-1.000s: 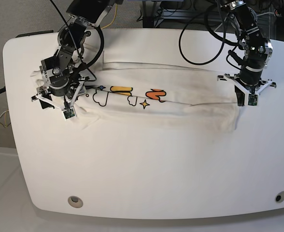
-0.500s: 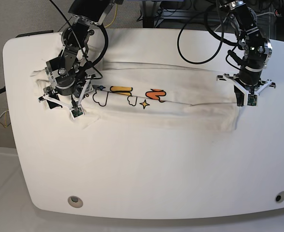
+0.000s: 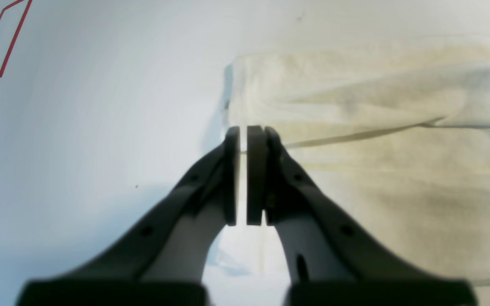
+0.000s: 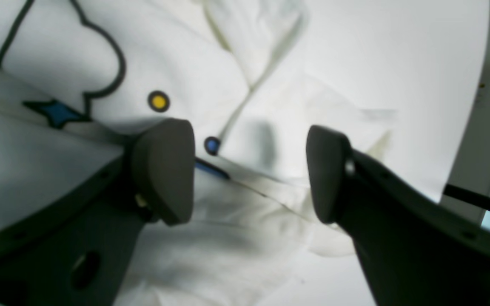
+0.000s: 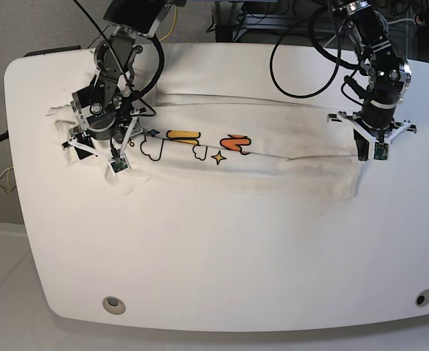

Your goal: Fold the T-shirt properly

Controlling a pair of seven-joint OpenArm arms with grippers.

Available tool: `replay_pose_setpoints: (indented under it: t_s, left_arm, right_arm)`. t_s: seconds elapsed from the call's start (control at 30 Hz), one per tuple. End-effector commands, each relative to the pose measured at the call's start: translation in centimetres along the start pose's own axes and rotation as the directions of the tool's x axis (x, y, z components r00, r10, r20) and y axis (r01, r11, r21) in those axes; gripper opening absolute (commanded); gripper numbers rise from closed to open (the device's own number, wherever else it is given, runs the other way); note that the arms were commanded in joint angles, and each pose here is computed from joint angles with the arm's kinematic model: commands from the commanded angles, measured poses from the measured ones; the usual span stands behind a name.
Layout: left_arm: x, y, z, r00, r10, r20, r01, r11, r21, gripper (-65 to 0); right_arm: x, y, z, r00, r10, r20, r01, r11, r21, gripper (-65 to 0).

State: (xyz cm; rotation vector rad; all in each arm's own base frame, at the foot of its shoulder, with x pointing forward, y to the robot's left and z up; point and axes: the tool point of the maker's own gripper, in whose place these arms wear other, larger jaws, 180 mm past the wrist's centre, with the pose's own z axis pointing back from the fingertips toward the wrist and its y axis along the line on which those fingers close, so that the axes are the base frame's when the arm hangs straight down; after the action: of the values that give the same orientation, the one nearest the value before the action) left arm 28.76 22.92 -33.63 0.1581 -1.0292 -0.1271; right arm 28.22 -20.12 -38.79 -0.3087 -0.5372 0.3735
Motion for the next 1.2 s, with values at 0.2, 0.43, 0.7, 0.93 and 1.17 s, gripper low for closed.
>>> replay_pose_setpoints:
  t_s: [0.2, 0.43, 0.7, 0.93, 1.17]
  left_arm:
    - [1.41, 0.42, 0.13, 0.999, -0.004, 0.052, 0.003, 1.000, 0.012, -62.5]
    - [1.41, 0.42, 0.13, 0.999, -0.004, 0.052, 0.003, 1.000, 0.012, -62.5]
    - [1.41, 0.42, 0.13, 0.999, -0.004, 0.052, 0.003, 1.000, 0.012, -62.5]
    - [1.35, 0.41, 0.15, 0.999, -0.004, 0.050, 0.004, 1.000, 0.011, -62.5]
    - [1.36, 0.36, 0.15, 0.999, -0.001, 0.051, 0.001, 1.000, 0.010, -62.5]
  right_arm:
    - [1.48, -0.54, 0.07, 0.998, -0.004, 0.068, 0.005, 1.000, -0.014, -23.2]
    - [1.56, -0.57, 0.04, 0.997, -0.006, 0.072, 0.007, 1.000, -0.014, -23.2]
    - [1.63, -0.60, 0.05, 0.997, -0.006, 0.073, 0.007, 1.000, -0.015, -23.2]
    - [1.72, -0.64, 0.06, 0.997, -0.007, 0.076, 0.008, 1.000, -0.016, -23.2]
    - [1.29, -1.23, 0.00, 0.997, -0.025, 0.068, 0.027, 0.999, -0.027, -23.3]
